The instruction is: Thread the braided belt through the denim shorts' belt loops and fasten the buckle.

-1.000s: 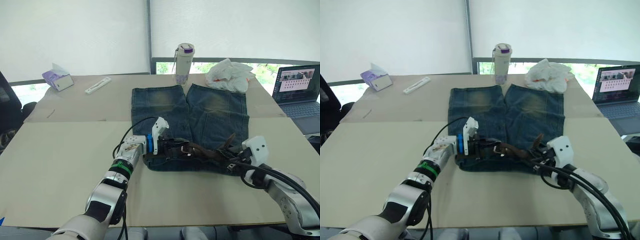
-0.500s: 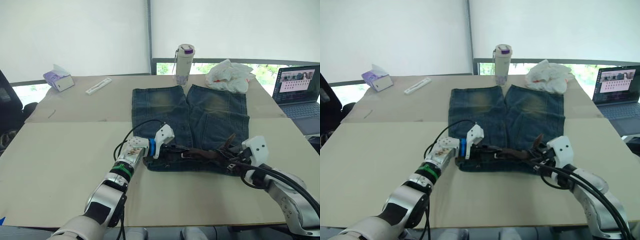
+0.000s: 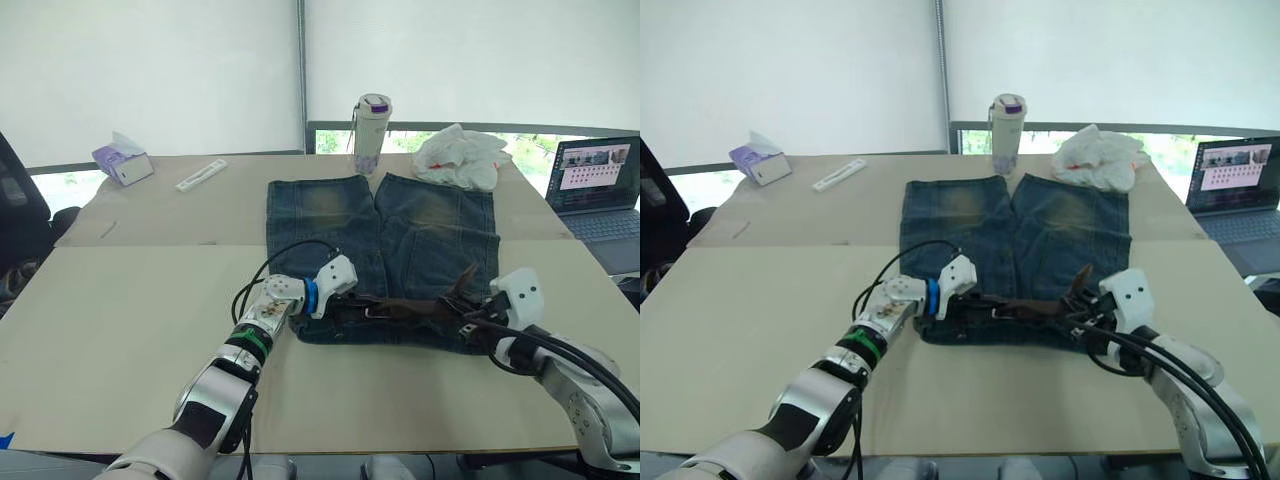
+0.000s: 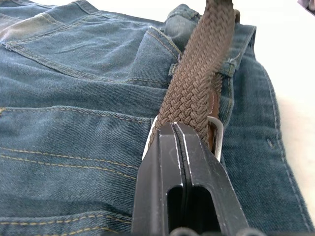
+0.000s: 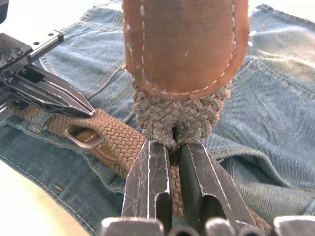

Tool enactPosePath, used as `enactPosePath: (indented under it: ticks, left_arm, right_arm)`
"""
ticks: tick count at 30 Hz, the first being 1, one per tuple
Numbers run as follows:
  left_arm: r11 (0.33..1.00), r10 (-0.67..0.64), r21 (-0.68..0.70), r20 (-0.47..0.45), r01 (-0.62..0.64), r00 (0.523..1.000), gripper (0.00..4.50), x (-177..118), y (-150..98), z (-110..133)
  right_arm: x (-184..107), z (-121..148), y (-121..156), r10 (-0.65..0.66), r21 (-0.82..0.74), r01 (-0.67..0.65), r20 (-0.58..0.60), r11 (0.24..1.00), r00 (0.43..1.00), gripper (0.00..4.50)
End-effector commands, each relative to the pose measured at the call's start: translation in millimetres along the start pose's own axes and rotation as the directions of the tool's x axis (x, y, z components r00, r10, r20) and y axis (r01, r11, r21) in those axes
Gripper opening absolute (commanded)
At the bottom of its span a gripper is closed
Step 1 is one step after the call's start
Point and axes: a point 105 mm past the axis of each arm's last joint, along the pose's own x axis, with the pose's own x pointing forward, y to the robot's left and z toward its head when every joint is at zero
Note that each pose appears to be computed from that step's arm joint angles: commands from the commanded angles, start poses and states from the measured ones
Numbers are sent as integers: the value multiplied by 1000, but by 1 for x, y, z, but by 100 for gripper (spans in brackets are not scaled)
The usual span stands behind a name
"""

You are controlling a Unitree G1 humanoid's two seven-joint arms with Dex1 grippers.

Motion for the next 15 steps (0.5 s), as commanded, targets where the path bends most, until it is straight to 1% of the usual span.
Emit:
enactPosePath:
  ticks: [1, 6, 9, 15]
  left_arm:
    - [996, -59, -75, -166, 47, 984, 5, 3, -21, -45]
    - [993, -104, -67, -200, 92, 974, 5, 3, -28, -51]
    - [992, -120, -73, -208, 107, 971, 5, 2, -31, -54]
    - [992, -116, -71, -248, 102, 962, 5, -9, -30, -64]
  right_arm:
    - [-9, 24, -14, -45, -25, 47, 73, 999, 996, 0]
    - [-17, 33, -26, -86, -4, 87, 106, 996, 991, 0]
    - [-22, 30, -30, -95, -18, 97, 83, 995, 992, 0]
    - [-24, 16, -33, -119, -25, 119, 5, 993, 993, 0]
